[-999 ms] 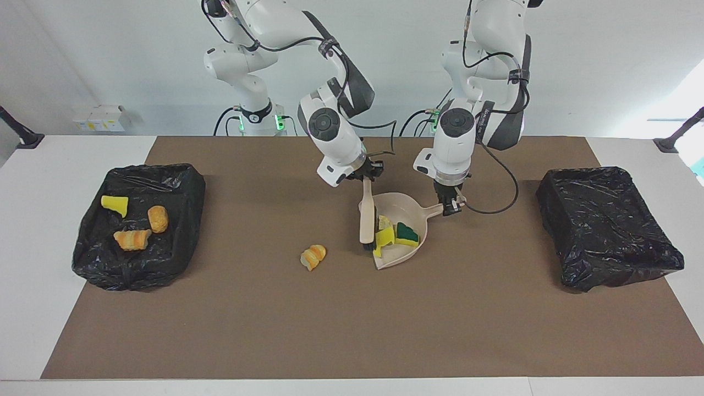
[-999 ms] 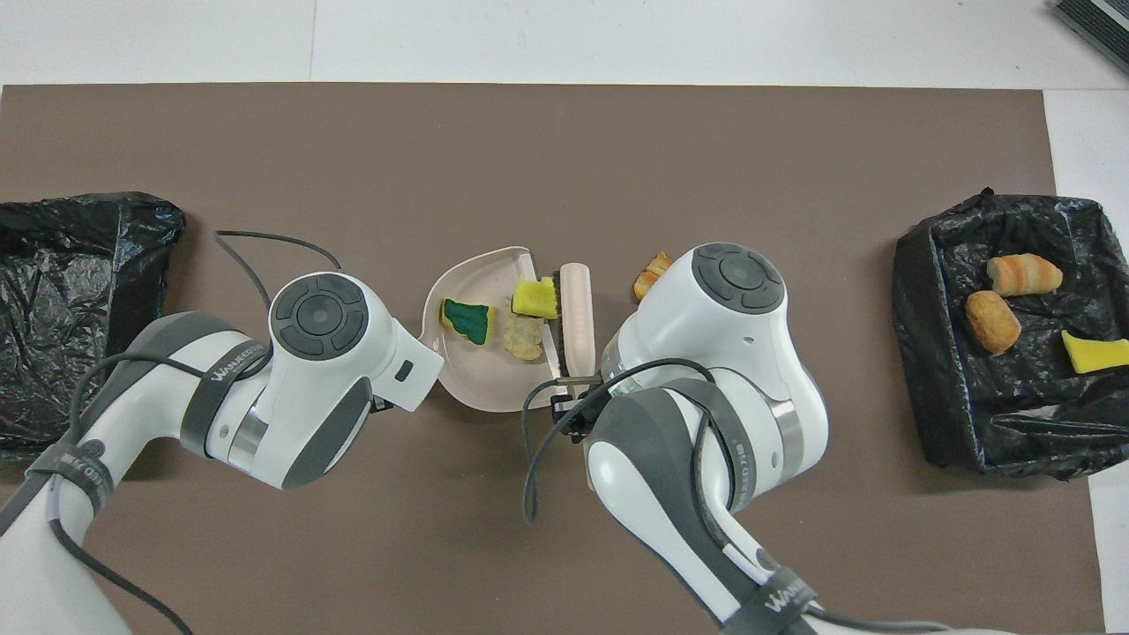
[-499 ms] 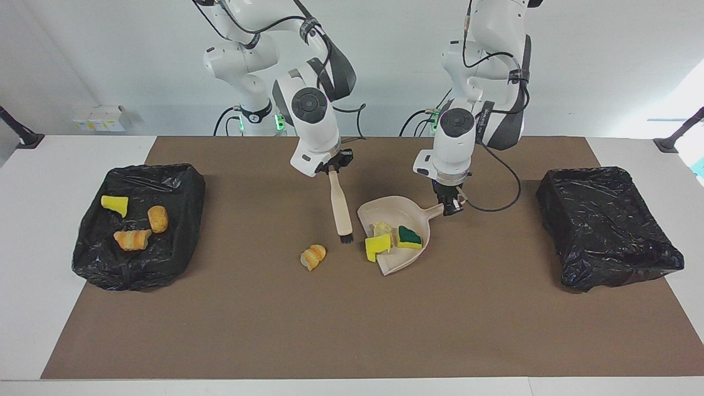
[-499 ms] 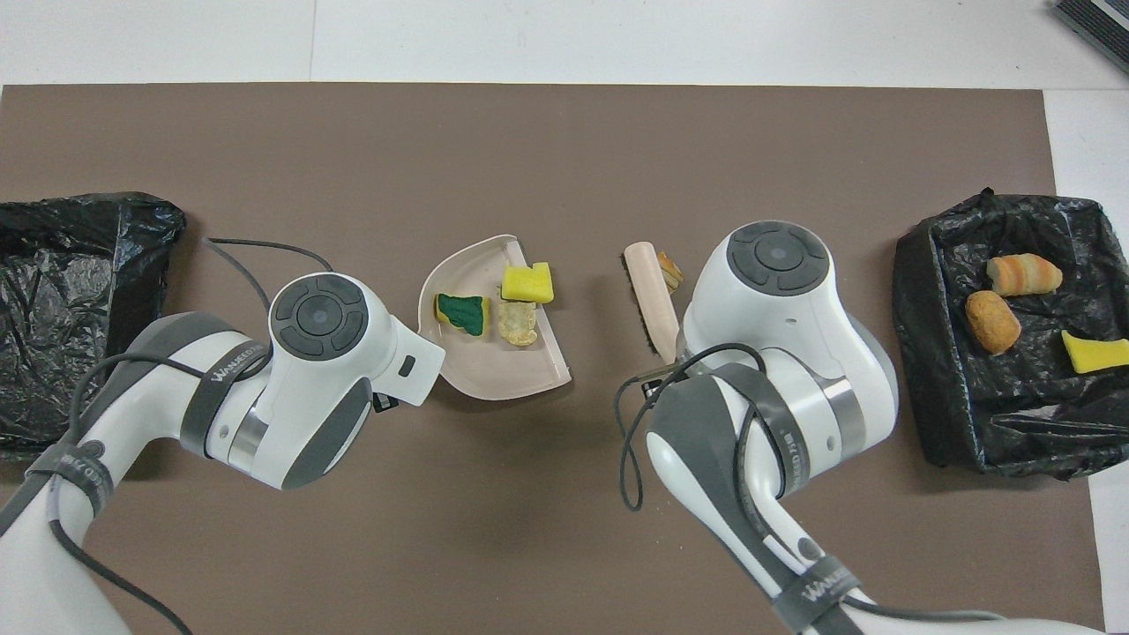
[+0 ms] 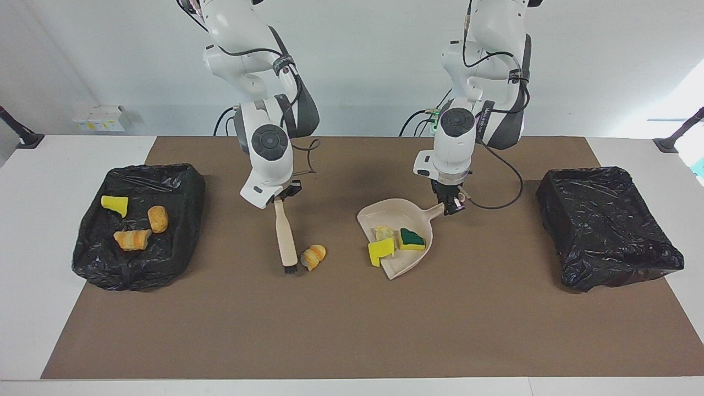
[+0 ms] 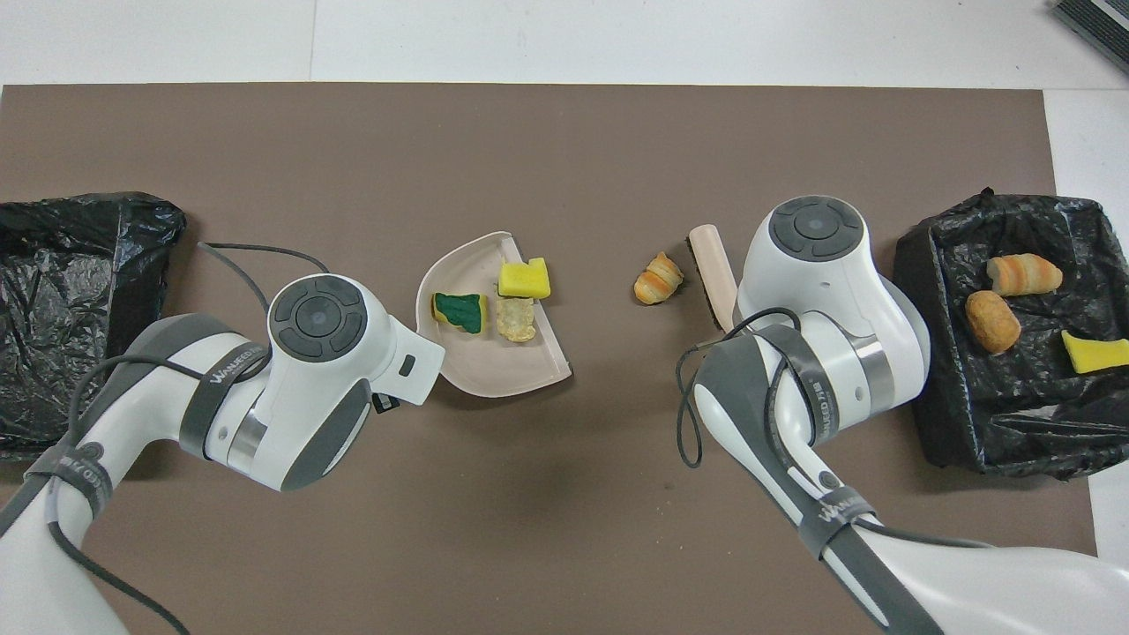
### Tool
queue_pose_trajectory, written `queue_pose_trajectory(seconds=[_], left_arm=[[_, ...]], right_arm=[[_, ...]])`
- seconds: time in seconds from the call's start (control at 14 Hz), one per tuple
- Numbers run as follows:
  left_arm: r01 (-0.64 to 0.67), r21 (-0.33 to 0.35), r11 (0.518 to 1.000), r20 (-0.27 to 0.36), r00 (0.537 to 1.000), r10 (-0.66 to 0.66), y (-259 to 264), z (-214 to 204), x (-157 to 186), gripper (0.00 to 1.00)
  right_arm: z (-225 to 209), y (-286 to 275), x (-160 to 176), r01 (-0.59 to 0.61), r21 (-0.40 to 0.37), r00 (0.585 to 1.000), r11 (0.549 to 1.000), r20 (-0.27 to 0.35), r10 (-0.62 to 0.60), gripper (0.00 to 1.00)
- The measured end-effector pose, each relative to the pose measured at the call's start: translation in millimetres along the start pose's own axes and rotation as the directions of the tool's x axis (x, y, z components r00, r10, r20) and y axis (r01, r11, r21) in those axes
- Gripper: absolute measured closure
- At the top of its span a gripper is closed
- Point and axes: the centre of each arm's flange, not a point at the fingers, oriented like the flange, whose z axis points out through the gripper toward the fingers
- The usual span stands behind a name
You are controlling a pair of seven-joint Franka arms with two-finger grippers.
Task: Sweep and dump trash in bin
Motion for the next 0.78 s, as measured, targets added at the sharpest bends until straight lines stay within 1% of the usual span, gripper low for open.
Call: queue_pose_trajectory(seconds=[0.14, 0.36, 0.57, 0.71, 0.78], left_arm=[[0.011, 0.000, 1.000, 0.000, 1.000, -0.011, 0.2, -0.1, 0.0, 0.69], [0.027, 0.000, 1.000, 0.000, 1.000, -0.027, 0.3, -0.1, 0.0, 0.69], [0.030, 0.000, 1.000, -0.001, 1.000, -0.030, 0.2, -0.2, -0.1, 0.69], [0.032, -0.001, 0.999, -0.001, 0.999, -0.032, 0.2, -0.3, -0.1, 0.69], [0.039, -0.005, 0.999, -0.004, 0.999, -0.039, 0.2, -0.1, -0.3, 0.69]], right_arm=[[8.7, -26.0, 5.5, 0.018, 0.017, 1.000, 1.000, -0.013, -0.018, 0.74], [9.8, -74.3, 6.8, 0.035, 0.117, 0.998, 0.992, -0.050, -0.029, 0.74], [11.8, -133.3, 4.3, 0.029, 0.223, 0.996, 0.974, -0.090, -0.009, 0.74], [11.1, -158.3, 3.3, 0.041, 0.277, 0.993, 0.960, -0.121, -0.008, 0.74], [10.4, -166.1, 2.4, 0.042, 0.305, 0.992, 0.951, -0.124, -0.004, 0.74]])
